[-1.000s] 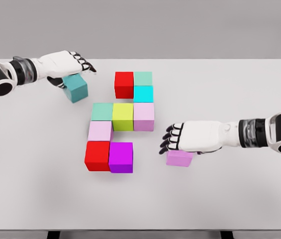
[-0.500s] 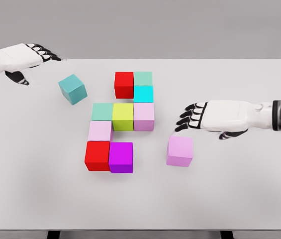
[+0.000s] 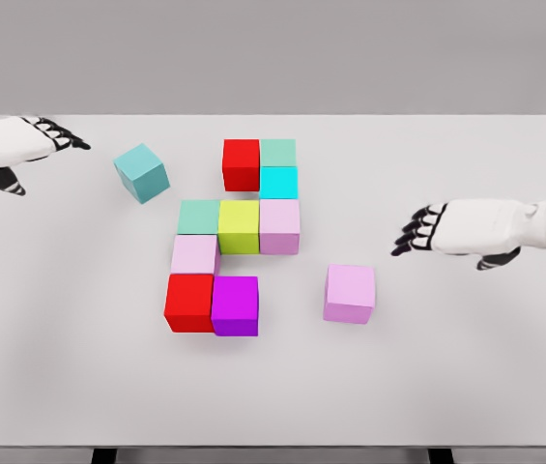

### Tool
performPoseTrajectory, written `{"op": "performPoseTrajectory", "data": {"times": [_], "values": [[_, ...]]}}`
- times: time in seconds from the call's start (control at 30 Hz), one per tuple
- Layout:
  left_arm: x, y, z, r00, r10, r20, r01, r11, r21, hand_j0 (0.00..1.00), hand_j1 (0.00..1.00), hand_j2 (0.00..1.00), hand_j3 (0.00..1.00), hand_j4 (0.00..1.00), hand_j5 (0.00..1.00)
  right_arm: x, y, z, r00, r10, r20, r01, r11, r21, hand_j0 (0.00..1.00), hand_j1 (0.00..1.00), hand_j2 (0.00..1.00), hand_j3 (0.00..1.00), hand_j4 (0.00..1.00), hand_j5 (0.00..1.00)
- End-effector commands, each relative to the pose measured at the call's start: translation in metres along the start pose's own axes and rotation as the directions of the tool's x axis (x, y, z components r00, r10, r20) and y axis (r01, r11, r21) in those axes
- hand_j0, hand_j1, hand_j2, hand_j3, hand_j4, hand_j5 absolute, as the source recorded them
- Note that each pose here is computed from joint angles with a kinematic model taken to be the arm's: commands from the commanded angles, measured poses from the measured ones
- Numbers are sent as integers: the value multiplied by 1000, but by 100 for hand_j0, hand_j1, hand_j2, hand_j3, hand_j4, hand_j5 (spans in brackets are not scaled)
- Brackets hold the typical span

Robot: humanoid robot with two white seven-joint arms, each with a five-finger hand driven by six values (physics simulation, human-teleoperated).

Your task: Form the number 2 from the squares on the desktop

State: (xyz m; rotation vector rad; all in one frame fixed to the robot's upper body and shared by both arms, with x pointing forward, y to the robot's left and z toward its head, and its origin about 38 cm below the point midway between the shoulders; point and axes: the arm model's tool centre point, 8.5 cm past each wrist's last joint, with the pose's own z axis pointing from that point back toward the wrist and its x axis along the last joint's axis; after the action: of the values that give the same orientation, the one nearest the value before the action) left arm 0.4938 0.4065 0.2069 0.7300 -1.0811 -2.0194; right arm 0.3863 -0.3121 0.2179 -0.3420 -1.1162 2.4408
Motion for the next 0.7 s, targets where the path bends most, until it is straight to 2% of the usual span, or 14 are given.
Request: {"op": "performPoseTrajectory", "data": {"times": [0.0, 0.1, 0.17, 0.2, 0.27, 0.4, 0.53, 0.67], "values": [[4, -2, -5, 1000, 2, 10, -2, 1000, -12, 100, 100, 100, 100, 100, 100, 9, -1, 8, 999, 35, 7, -35, 999, 20, 99, 99, 99, 99, 99, 99], [11, -10, -10, 999, -9, 32, 10, 999, -45, 100, 100, 100, 100, 100, 100, 27, 2, -2, 997, 53, 65, -55, 998, 37, 99, 99, 99, 99, 99, 99], [13, -11, -11, 999, -11, 36, 13, 999, -50, 100, 100, 100, 100, 100, 100, 30, 1, -3, 996, 56, 73, -59, 998, 35, 99, 99, 99, 99, 99, 99], [15, -13, -12, 999, -14, 41, 16, 998, -57, 100, 100, 100, 100, 100, 100, 32, 4, -8, 994, 60, 91, -66, 996, 56, 99, 99, 99, 99, 99, 99], [16, -15, -14, 999, -15, 47, 18, 998, -64, 100, 100, 100, 100, 100, 100, 32, 8, -8, 992, 67, 106, -78, 991, 107, 99, 99, 99, 99, 99, 99], [21, -14, -19, 998, -16, 57, 19, 998, -62, 100, 100, 100, 100, 100, 100, 26, 4, 1, 994, 74, 83, -83, 990, 113, 99, 99, 99, 99, 99, 99], [27, -10, -28, 997, -36, 70, 41, 997, -67, 100, 100, 100, 100, 100, 100, 30, 10, -5, 991, 76, 111, -92, 985, 148, 99, 99, 99, 99, 99, 99], [32, -8, -34, 996, -35, 82, 40, 997, -59, 100, 100, 100, 100, 100, 100, 32, 8, -9, 990, 80, 120, -97, 985, 142, 99, 99, 99, 99, 99, 99]]}}
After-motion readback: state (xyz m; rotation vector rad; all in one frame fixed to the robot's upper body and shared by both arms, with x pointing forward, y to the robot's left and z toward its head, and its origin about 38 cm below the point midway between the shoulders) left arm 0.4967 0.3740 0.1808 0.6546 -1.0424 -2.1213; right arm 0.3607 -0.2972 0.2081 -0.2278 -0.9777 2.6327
